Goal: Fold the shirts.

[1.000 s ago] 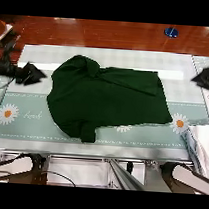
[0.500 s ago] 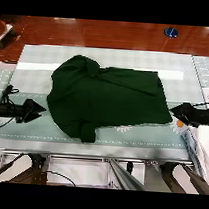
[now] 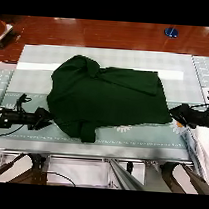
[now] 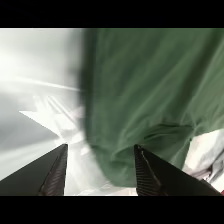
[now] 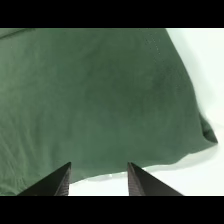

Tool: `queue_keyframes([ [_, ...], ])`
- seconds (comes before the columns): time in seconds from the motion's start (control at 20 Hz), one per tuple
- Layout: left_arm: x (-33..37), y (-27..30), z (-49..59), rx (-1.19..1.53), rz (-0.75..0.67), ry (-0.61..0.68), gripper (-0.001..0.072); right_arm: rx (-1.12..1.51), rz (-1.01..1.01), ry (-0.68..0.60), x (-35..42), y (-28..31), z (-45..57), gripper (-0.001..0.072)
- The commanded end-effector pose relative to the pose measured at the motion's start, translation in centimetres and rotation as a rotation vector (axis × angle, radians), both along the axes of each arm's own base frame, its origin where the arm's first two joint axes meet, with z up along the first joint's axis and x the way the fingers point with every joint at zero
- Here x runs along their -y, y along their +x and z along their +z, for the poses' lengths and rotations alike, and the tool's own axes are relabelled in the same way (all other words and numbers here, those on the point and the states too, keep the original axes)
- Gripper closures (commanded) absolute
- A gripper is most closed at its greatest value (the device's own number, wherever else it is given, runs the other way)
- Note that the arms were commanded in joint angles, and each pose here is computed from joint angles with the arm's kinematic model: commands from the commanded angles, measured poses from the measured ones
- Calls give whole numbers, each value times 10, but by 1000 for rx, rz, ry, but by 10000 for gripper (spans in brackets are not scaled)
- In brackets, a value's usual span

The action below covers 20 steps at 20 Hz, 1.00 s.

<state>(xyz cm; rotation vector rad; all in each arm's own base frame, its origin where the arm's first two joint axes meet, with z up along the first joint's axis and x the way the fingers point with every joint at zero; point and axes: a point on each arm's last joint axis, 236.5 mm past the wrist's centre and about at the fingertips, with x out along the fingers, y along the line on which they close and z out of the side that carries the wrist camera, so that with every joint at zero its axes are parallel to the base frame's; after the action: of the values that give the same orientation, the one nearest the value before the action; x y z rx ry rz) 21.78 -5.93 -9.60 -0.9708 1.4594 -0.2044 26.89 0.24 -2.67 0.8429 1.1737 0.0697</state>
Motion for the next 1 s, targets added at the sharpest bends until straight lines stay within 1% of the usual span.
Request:
queue_keyframes([
  [0.0, 22, 6, -11, 13, -22, 1, 200, 2, -2, -2, 0, 0, 0, 305],
  [0.1, 34, 10, -15, 18, -37, 0, 212, 13, -31, -16, 6, 5, 0, 305],
  [0.15, 36, 13, -18, 21, -37, 9, 392, 24, -60, -31, 13, 10, 0, 305],
  [0.2, 37, 15, -19, 20, -38, 9, 655, 37, -90, -51, 23, 15, 2, 305],
  [0.25, 38, 17, -18, 23, -34, 5, 689, 43, -117, -71, 35, 16, 4, 305],
  [0.35, 39, 17, -17, 25, -33, -3, 689, 3, -204, -146, 73, 6, -2, 305],
  [0.45, 39, 17, -17, 26, -31, -3, 689, -125, -288, -187, 101, -23, -21, 305],
  [0.55, 39, 18, -17, 36, -40, -1, 689, -201, -274, -150, 98, -36, -33, 305],
  [0.8, 39, 18, -17, 36, -40, -1, 689, -240, -182, 31, 60, -25, -52, 305],
  [0.95, 39, 18, -17, 36, -39, 0, 689, -276, -119, 57, 44, -22, -69, 306],
])
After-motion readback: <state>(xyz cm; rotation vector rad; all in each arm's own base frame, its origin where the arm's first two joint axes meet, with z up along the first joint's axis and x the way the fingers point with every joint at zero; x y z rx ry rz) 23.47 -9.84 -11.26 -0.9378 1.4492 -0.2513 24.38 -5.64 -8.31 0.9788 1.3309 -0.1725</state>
